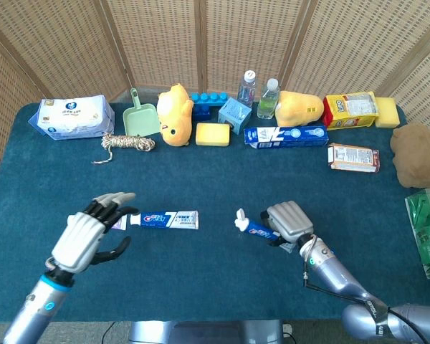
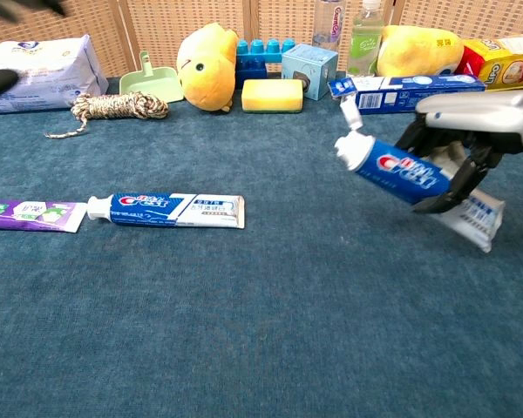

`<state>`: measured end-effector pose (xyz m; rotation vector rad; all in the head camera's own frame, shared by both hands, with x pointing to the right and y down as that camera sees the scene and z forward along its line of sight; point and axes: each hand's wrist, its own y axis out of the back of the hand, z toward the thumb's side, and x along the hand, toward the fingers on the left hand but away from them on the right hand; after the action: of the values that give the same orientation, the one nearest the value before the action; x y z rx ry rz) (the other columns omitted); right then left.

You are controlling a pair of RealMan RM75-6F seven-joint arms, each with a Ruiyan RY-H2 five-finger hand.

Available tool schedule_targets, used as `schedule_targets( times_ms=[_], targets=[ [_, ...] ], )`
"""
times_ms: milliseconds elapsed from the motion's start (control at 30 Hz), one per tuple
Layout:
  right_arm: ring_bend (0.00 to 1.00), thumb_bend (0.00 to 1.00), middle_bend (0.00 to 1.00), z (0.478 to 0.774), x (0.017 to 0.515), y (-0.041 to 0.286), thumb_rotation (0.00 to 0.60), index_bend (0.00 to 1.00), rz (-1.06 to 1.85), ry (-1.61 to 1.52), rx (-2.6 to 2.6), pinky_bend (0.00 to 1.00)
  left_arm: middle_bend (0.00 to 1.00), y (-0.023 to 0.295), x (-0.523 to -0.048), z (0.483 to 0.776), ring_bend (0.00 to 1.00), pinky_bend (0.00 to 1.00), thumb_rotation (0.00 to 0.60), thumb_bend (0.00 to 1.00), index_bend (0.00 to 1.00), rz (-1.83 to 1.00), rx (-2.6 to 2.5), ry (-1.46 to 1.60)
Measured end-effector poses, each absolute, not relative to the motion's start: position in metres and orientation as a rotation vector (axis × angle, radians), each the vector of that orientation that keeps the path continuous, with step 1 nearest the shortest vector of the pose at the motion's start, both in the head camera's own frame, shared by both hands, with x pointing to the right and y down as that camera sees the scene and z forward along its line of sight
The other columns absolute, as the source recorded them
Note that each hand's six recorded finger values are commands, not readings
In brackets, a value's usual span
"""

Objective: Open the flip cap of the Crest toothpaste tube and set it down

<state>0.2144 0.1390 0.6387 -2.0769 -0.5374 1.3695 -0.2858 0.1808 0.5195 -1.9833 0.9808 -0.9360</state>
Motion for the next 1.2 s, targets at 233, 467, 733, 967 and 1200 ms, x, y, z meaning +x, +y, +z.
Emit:
schedule_targets(
  times_ms=[233, 467, 733, 967, 1200],
  targets=[
    [0.46, 0.37, 0.58, 0.644, 0.24, 0.13, 0.6, 0.63, 1.441, -0.548, -2.004, 0.31, 0.18, 0.195, -0.329, 0.516, 0.16, 0.18, 0.551, 0.37, 0.25, -1.052, -1.927, 1.039],
    [0.27, 0.28, 0.37, 0.65, 0.253, 0.133, 0.519, 0.37, 1.462, -0.556, -1.993, 0.27, 0.18, 0.205, -0.368, 0.52, 0.16, 0.18, 0.552, 0.37, 0.24, -1.177, -1.878, 1.098],
    [0.2, 0.28, 0.31, 0.649, 0.271, 0.132, 0.49, 0.3, 1.49, -0.645, -1.991, 0.27, 0.17, 0.211, -0.397, 0.525, 0.16, 0.17, 0.549, 0.37, 0.24, -1.264, -1.832, 1.148],
    [0.18, 0.26, 0.29, 0.641, 0.297, 0.13, 0.506, 0.28, 1.518, -0.818, -1.999, 0.27, 0.18, 0.217, -0.415, 0.525, 0.15, 0.14, 0.547, 0.36, 0.24, -1.299, -1.788, 1.17],
    [0.18, 0.27, 0.3, 0.618, 0.325, 0.131, 0.6, 0.34, 1.418, -1.085, -1.947, 0.27, 0.2, 0.23, -0.44, 0.528, 0.15, 0.14, 0.539, 0.36, 0.26, -1.383, -1.696, 1.153]
  ],
)
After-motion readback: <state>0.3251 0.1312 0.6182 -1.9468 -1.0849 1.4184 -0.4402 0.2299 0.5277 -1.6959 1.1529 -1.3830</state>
